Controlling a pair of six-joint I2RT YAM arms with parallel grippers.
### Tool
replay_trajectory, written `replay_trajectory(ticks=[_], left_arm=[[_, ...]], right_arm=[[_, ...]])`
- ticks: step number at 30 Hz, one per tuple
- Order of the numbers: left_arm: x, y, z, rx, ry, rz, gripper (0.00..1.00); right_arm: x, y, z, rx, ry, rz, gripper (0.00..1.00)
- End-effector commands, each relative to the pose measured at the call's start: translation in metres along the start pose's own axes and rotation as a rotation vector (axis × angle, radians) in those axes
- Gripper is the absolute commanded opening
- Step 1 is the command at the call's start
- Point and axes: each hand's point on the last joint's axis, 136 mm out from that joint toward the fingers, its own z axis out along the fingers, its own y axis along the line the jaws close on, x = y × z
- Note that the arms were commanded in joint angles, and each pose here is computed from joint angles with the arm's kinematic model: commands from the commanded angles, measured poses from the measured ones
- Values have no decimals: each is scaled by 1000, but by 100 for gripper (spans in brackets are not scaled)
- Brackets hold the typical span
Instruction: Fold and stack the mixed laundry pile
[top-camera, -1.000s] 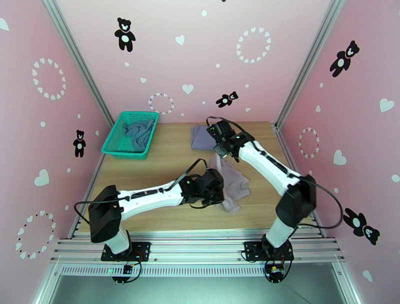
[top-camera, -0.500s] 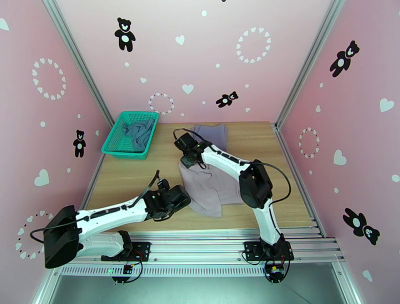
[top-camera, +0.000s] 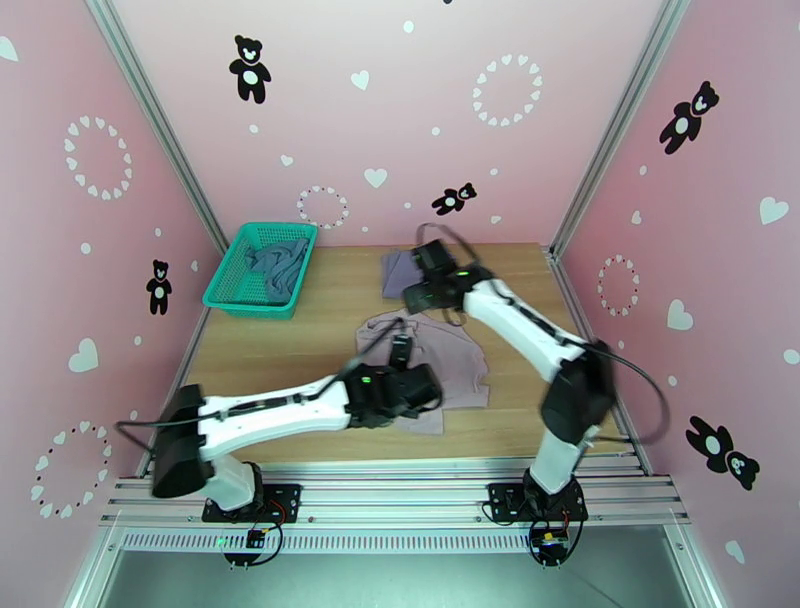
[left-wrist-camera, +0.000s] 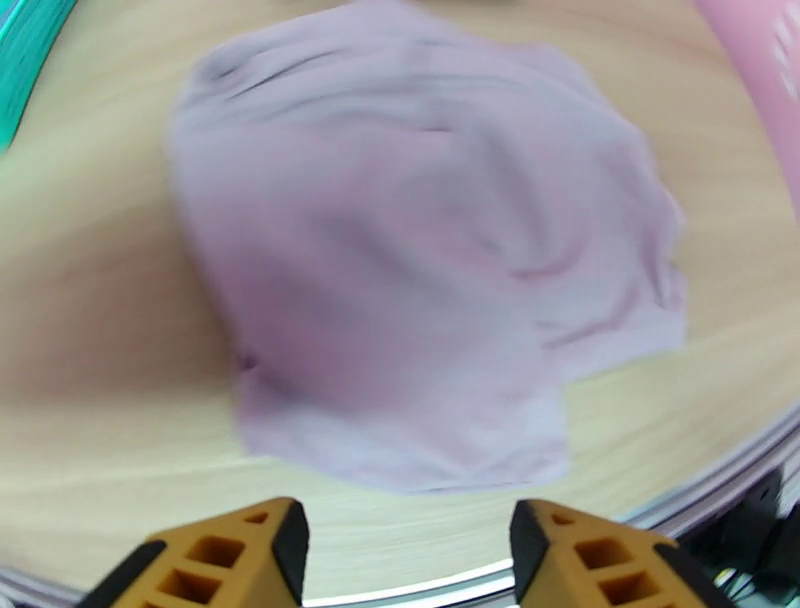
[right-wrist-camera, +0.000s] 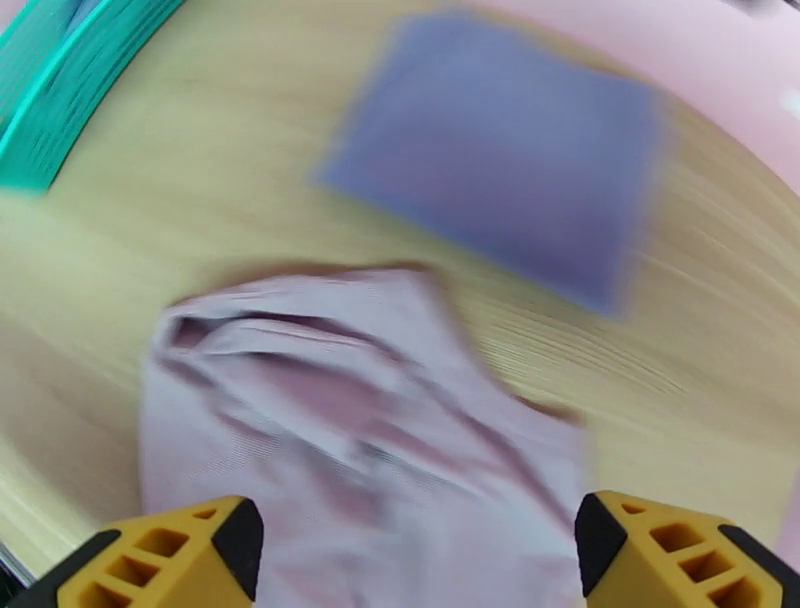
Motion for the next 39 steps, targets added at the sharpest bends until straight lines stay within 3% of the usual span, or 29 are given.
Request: replay_trajectory(ticks=[1,5,9,19,28,32,39], left_arm=[[32,-17,24,-56,130,301,58],[57,-43,52,12,237,332,58],[66,-57,73,37,254,335,53],[71,-77,99,37,275,364,41],[69,-66,106,12,365,248,43],[72,-56,111,-51,369,260,44],[91,-61,115,-11,440,260,44]], right_arm=[[30,-62,-39,76,8,143,88],[62,-114,-63,126,24,238,87],[87,-137,-70,138,28,311,87],[102,-136,-54,78,59,366,84],[101,-135,-56,69,51,371,83],[100,-134,-59,66,46,366,83],[95,-135,-64,66,39,359,83]])
